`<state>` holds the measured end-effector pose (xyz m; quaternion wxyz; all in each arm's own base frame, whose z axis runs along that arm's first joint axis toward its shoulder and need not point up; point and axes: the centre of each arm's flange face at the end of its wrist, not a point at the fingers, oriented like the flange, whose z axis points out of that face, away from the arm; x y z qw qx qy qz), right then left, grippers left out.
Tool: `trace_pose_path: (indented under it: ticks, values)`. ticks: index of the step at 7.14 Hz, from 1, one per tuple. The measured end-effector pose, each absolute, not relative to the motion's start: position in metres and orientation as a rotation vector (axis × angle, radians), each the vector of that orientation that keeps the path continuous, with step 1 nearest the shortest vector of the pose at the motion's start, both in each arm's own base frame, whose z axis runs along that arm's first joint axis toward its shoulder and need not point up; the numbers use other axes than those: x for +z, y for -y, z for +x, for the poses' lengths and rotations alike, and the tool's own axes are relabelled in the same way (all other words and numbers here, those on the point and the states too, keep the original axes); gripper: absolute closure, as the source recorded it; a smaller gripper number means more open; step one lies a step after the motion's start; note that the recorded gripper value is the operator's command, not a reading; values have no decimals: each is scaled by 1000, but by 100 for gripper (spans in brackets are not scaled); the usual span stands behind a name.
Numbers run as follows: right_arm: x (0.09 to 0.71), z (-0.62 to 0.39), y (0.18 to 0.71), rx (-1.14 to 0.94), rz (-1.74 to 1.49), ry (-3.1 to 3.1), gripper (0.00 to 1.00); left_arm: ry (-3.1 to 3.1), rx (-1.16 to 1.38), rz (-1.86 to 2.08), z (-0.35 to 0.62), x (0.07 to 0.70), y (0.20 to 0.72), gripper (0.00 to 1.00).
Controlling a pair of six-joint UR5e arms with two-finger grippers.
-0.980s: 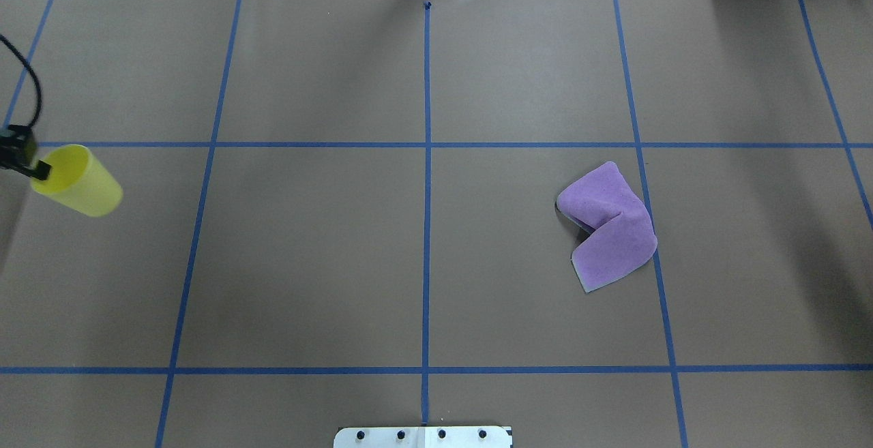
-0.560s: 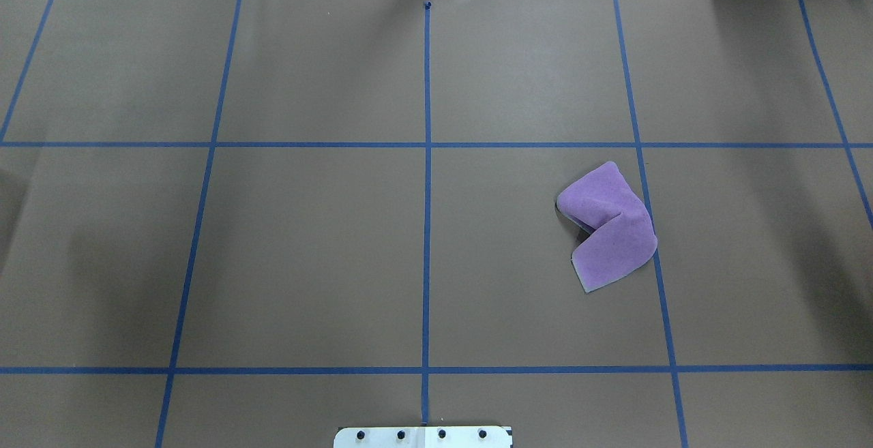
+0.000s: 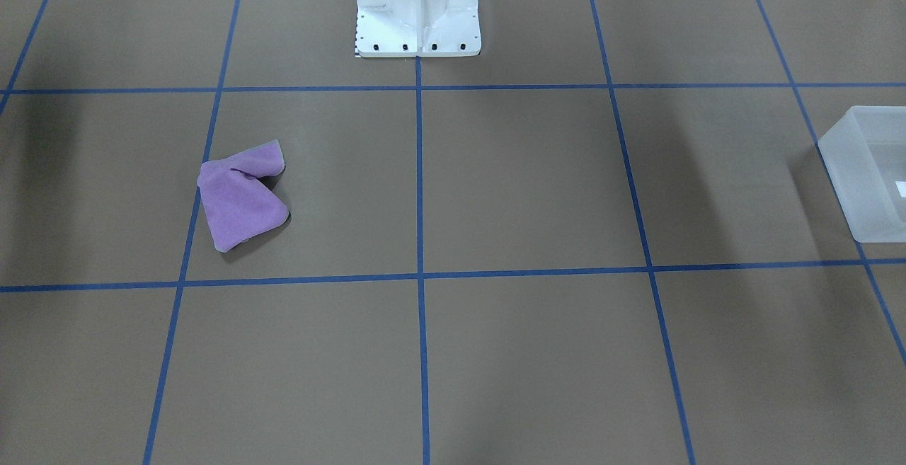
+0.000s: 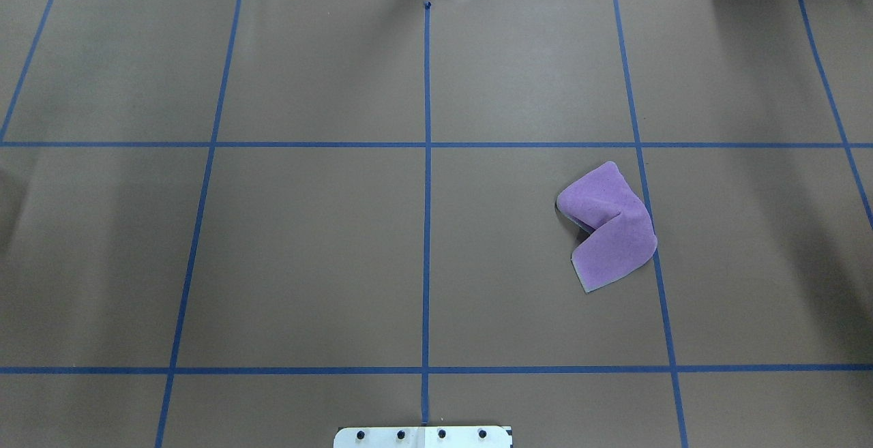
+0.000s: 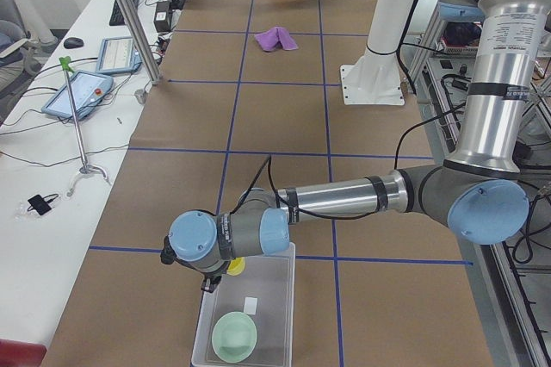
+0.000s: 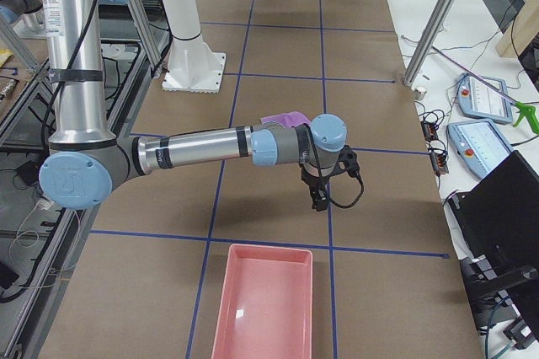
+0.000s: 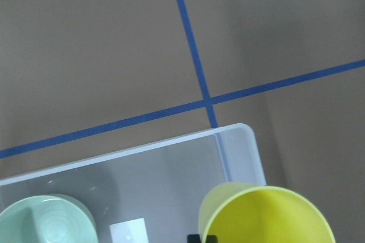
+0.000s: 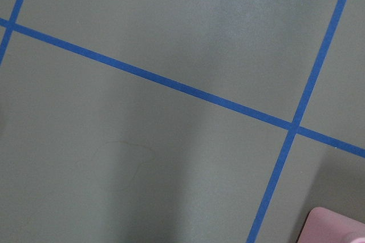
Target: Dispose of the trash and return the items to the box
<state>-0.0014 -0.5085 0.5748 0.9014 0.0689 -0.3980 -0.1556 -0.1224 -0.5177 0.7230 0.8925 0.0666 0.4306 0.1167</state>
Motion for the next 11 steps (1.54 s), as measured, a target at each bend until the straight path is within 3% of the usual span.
trace_pose_path:
  ticks: [3,11]
  values:
    - [575,-1,509,-321,142,823,0,-895,237,135,-113,765,509,100]
    - [574,-4,510,-325,142,824,0,-912,261,9,-50,794,508,100]
